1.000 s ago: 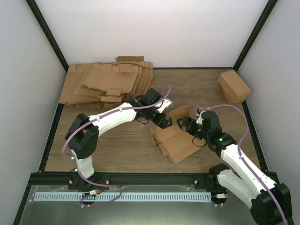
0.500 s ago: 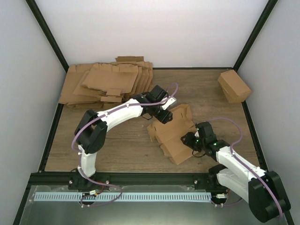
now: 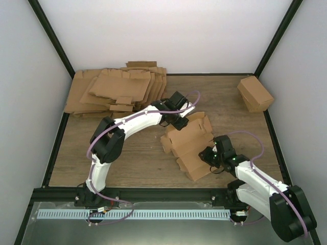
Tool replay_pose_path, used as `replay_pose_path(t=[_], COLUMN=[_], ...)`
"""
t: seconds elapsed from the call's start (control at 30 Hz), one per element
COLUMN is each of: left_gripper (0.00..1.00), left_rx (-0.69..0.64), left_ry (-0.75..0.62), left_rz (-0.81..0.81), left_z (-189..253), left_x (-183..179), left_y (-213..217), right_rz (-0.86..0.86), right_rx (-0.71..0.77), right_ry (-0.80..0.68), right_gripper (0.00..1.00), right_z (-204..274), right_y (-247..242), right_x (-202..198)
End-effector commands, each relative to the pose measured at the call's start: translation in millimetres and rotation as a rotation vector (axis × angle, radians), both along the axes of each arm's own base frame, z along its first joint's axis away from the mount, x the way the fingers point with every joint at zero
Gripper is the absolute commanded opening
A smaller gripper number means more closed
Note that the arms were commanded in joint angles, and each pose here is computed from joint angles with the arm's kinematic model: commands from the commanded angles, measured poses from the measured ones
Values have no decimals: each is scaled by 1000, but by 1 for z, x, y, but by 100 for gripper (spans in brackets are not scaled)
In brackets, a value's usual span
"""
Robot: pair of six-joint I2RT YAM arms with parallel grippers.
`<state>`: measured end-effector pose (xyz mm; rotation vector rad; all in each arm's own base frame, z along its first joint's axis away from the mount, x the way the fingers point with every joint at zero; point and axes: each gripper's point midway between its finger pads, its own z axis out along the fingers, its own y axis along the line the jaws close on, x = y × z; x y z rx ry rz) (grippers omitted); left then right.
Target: Fold the paper box
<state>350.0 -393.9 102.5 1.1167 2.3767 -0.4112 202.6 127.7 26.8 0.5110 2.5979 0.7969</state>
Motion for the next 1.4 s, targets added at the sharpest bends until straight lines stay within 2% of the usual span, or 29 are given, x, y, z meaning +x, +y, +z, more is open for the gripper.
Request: replay_pose_path(t=[0.0, 0.17, 0.27, 0.5, 0.53, 0.73, 0.87, 1.03, 1.2, 1.37], left_gripper=[44, 40, 35, 5, 4, 4, 4, 4, 4, 4], left_rx=[-2, 12, 11, 46, 54, 90, 87, 16, -95, -124], left_ry=[-16, 11, 5, 3, 0, -37, -38, -23, -11, -11], left_rz=[-40, -46, -56, -55, -50, -18, 11, 66, 101, 127], left_z=[0, -11, -12, -13, -12, 6, 13, 35, 53, 60], left_x=[5, 10, 12, 15, 15, 9, -7, -30, -52, -65], left_y=[-10, -17, -20, -17, -15, 5, 25, 44, 55, 69], right_rz=[-7, -3, -2, 9, 20, 75, 119, 159, 172, 203], right_rx=[-14, -27, -25, -25, -23, 6, 2, -17, -37, -51], right_ry=[14, 40, 46, 26, 15, -95, -206, -318, -356, -392], right_gripper=[21, 16, 12, 12, 12, 18, 24, 30, 32, 34], right_z=[-6, -12, -13, -8, -6, 21, 50, 80, 99, 120], right_y=[-4, -5, -5, -3, -2, 7, 11, 13, 15, 20], right_x=[-3, -6, -7, -4, -3, 8, 18, 29, 39, 49])
